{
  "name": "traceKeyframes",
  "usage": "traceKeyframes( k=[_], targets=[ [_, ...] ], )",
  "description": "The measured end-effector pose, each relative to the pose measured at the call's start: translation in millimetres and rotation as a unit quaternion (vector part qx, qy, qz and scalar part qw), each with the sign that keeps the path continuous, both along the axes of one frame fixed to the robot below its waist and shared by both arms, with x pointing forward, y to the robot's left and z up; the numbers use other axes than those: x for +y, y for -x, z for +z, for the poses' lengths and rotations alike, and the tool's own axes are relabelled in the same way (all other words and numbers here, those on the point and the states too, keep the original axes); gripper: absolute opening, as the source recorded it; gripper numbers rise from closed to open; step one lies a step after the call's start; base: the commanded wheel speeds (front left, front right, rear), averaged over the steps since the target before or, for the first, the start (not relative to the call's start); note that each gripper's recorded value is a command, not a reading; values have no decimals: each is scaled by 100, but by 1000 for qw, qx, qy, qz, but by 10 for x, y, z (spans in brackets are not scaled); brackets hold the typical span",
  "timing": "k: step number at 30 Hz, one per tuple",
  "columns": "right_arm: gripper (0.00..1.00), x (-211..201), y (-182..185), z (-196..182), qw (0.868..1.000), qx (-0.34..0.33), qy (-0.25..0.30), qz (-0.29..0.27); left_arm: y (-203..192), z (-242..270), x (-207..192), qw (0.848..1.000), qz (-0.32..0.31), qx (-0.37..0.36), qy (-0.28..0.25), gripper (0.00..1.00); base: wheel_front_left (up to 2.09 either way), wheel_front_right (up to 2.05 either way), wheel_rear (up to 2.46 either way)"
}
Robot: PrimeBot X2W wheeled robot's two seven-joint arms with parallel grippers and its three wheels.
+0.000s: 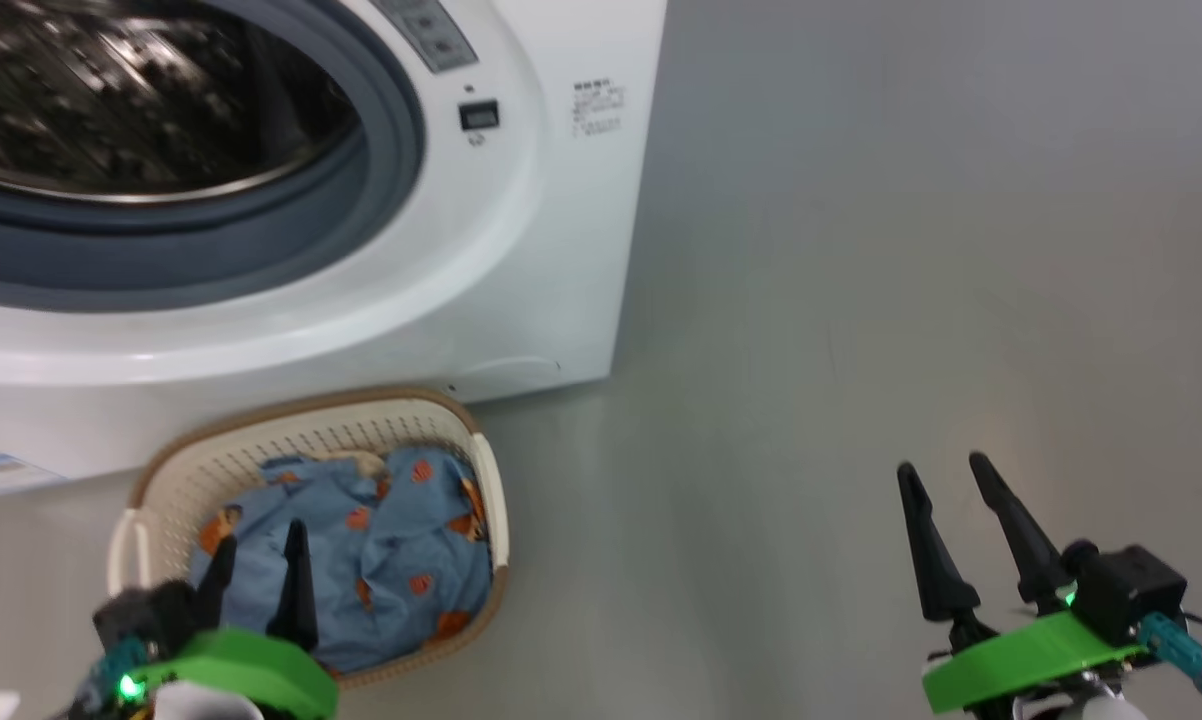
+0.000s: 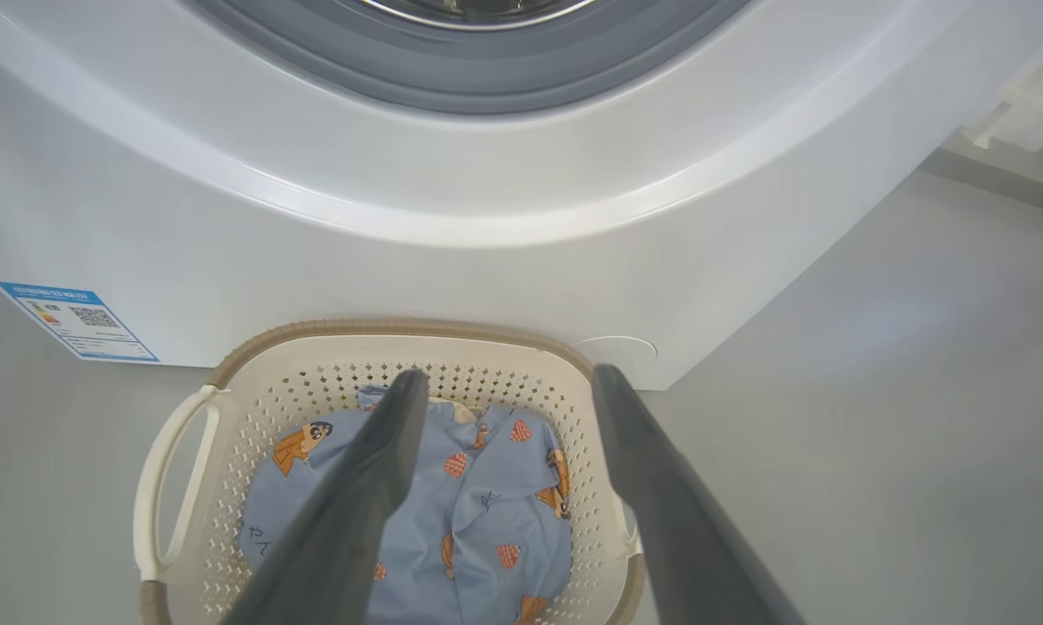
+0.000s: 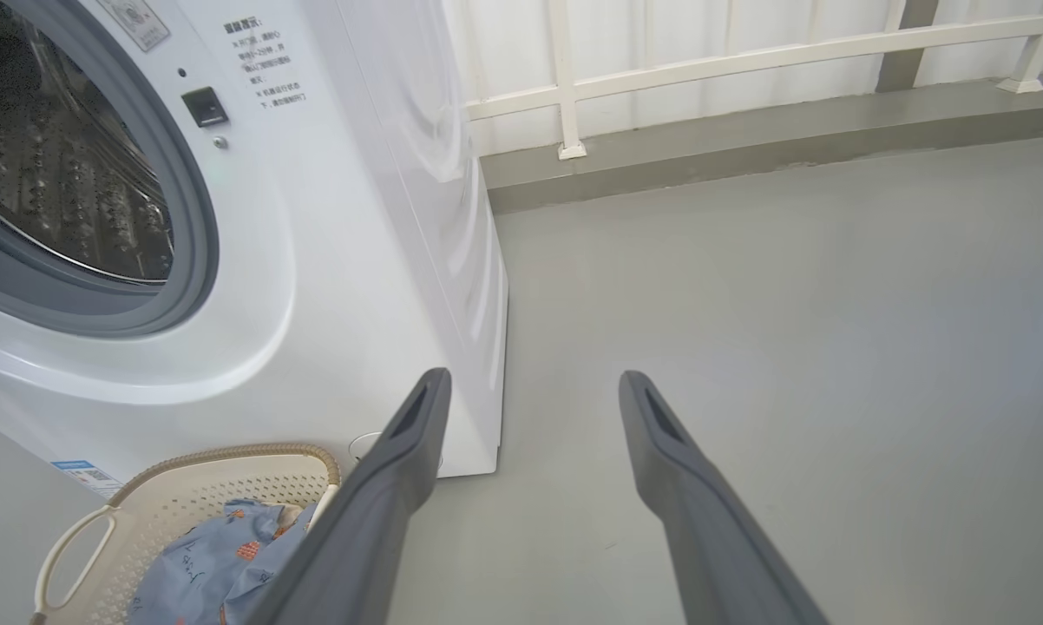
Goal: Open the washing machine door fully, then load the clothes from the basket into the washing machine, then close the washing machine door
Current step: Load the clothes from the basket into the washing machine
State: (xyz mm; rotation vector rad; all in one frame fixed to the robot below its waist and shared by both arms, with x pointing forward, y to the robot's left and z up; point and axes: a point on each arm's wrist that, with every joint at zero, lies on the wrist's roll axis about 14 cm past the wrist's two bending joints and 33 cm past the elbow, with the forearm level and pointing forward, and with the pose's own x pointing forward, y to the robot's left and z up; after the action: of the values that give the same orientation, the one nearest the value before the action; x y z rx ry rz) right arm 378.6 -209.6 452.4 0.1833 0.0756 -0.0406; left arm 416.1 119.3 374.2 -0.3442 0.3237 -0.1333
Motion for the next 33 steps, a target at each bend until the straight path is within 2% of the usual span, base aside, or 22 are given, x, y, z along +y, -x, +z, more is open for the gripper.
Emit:
traceKeyframes(
  k=[5, 12, 18, 26, 33],
  targets=[
    [100, -61, -165, -123, 1000, 13, -1, -12, -251, -427, -66, 998, -11, 67, -1, 100, 0, 0, 0],
    [100, -212, -212, -338, 999, 43, 8, -32, -377, -1016, 7, 988, -1, 154, -9, 100, 0, 0, 0],
    [100, -284, -290, -450, 997, 56, 10, -43, -440, -1430, 54, 976, 8, 218, -4, 100, 0, 0, 0],
    [100, -363, -343, -684, 995, 85, 21, -50, -405, -1947, 39, 952, 15, 304, 12, 100, 0, 0, 0],
    [100, -410, -397, -889, 992, 109, 29, -53, -392, -2296, -22, 939, 12, 343, 14, 100, 0, 0, 0]
  ],
)
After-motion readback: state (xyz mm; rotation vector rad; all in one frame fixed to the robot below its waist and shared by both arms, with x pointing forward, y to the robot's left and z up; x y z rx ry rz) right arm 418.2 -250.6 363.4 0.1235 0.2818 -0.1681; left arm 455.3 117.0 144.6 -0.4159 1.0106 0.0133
